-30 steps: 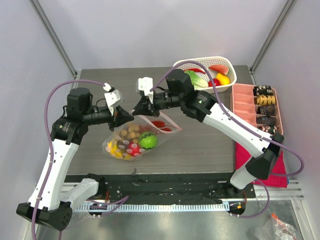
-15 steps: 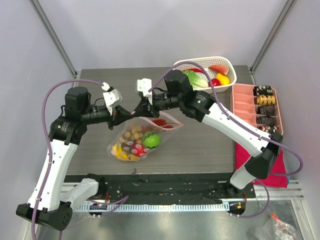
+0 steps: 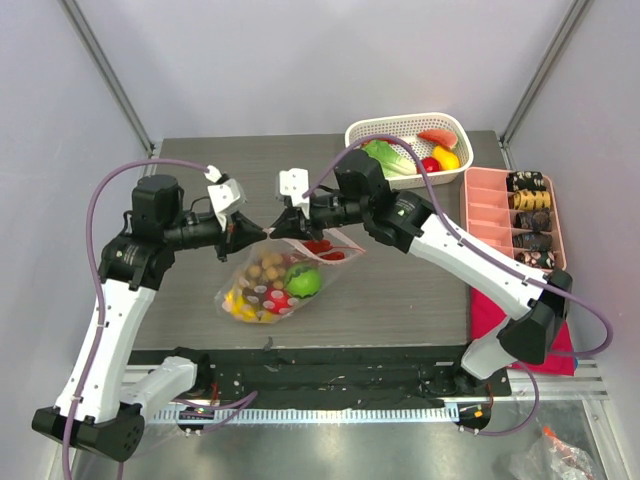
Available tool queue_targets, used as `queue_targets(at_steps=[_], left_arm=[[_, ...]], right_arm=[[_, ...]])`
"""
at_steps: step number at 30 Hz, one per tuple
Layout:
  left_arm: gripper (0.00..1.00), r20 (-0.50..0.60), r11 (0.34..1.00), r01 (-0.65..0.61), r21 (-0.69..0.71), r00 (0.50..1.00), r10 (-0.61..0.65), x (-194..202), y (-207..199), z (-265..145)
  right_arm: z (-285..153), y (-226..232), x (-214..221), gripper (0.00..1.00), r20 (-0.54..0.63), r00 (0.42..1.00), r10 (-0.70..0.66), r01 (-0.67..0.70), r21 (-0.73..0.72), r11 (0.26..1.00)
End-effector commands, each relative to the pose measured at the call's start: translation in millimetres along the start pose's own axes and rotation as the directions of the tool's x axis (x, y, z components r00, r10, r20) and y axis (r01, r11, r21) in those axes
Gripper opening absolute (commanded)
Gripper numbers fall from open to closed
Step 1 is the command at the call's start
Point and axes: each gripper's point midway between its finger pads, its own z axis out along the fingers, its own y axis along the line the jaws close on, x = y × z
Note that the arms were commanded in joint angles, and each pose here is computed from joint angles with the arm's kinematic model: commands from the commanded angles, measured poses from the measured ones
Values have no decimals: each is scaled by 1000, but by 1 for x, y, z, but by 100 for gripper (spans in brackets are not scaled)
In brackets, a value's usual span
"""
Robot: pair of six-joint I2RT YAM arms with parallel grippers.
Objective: Place the food in the zip-top bag and seal the zipper
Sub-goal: Zip the zipper food storage bag at the center of the board.
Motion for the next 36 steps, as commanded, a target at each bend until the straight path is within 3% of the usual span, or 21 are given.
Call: queue_targets(at_steps=[1,11,15,16,17,20,21,30,36], left_arm=[[0,92,995,-84,-57,992,89,-35,2,-12],[0,121,991,-57,-124,990,72,-49,11,-16],[1,117,998,-57,-39,991,61,-44,0,-11],[5,110,999,-39,-14,993,40,-41,-3,-9],[20,102,1000,-19,0,995,19,-36,-3,-6],[44,82,1000,-8,13,997,7,-25,0,0],[47,83,1000,-24,13,996,23,-24,0,0],[64,93,997,-72,33,993,68,-25,4,9],[65,86,994,-93,63,992,87,-25,4,18]], right_arm=[[-16,-4,29,1,-86,996,24,-21,35,999],[-50,-3,71,1,-185,981,59,-44,83,996],[-59,-3,71,1,-179,982,62,-45,97,994],[-59,-4,66,1,-167,984,64,-48,99,994],[-58,-5,62,1,-154,985,73,-58,100,993],[-55,-13,38,1,-86,993,78,-68,110,992],[-54,-17,29,1,-61,996,70,-62,120,991],[-45,-16,-27,1,59,998,32,-36,61,997],[-36,-9,-38,1,80,997,1,-2,15,1000]])
